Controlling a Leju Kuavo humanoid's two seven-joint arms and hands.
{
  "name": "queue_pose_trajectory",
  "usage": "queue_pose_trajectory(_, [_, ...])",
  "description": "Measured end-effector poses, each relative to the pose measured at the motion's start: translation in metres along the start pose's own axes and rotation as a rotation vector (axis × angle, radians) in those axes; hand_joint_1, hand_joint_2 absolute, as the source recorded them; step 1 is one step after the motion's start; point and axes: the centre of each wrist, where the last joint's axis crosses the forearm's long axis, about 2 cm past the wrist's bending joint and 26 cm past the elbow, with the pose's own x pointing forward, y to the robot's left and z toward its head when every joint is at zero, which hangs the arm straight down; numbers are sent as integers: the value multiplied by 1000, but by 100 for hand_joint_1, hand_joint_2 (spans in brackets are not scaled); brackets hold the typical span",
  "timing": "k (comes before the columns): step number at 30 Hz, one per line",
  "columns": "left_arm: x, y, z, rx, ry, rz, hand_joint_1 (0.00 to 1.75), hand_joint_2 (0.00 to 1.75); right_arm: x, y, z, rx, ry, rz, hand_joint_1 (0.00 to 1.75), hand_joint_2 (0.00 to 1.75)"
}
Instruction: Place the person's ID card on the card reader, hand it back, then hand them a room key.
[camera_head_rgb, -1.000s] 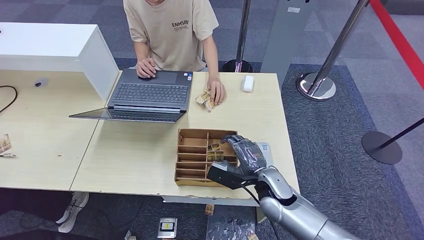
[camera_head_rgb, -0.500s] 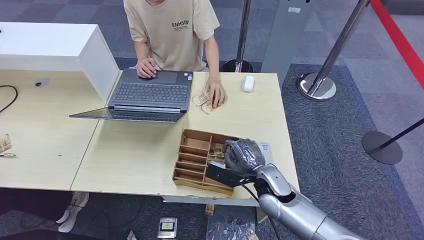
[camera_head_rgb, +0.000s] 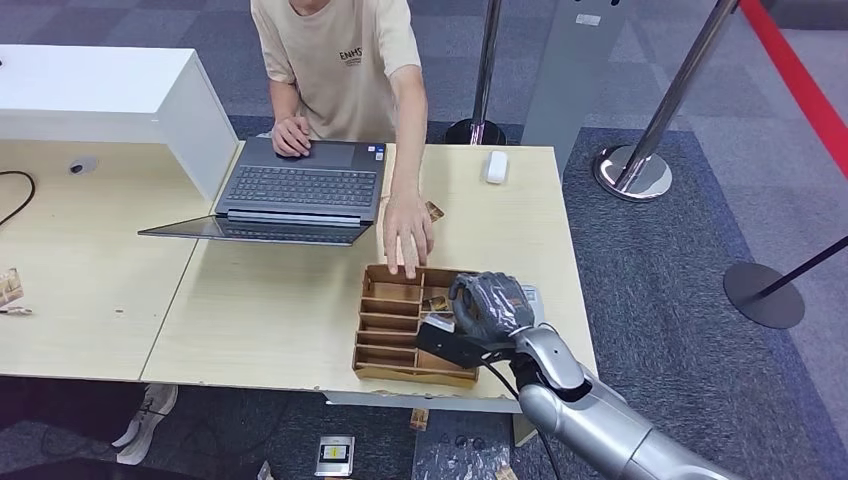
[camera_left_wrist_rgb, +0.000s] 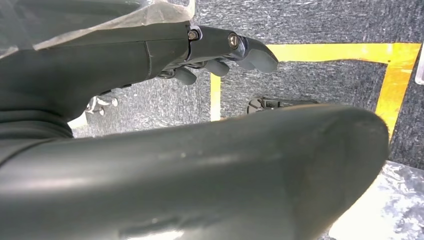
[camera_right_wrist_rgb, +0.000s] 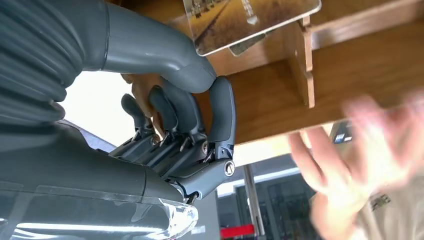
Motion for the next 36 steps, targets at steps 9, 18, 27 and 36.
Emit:
queue_pose_trajectory(9, [0, 0, 0, -2, 3, 7, 0, 0, 7, -13, -4, -71, -3, 8, 0, 175])
queue_pose_trajectory(18, [0, 0, 0, -3, 4, 9, 0, 0, 15, -30, -7, -127, -31, 4, 0, 175])
queue_pose_trajectory(27, [0, 0, 0, -2, 4, 13, 0, 0, 13, -32, -4, -141, -26, 4, 0, 175])
queue_pose_trajectory(36, [0, 0, 0, -2, 4, 16, 0, 0, 10, -30, -1, -148, -15, 3, 2, 175])
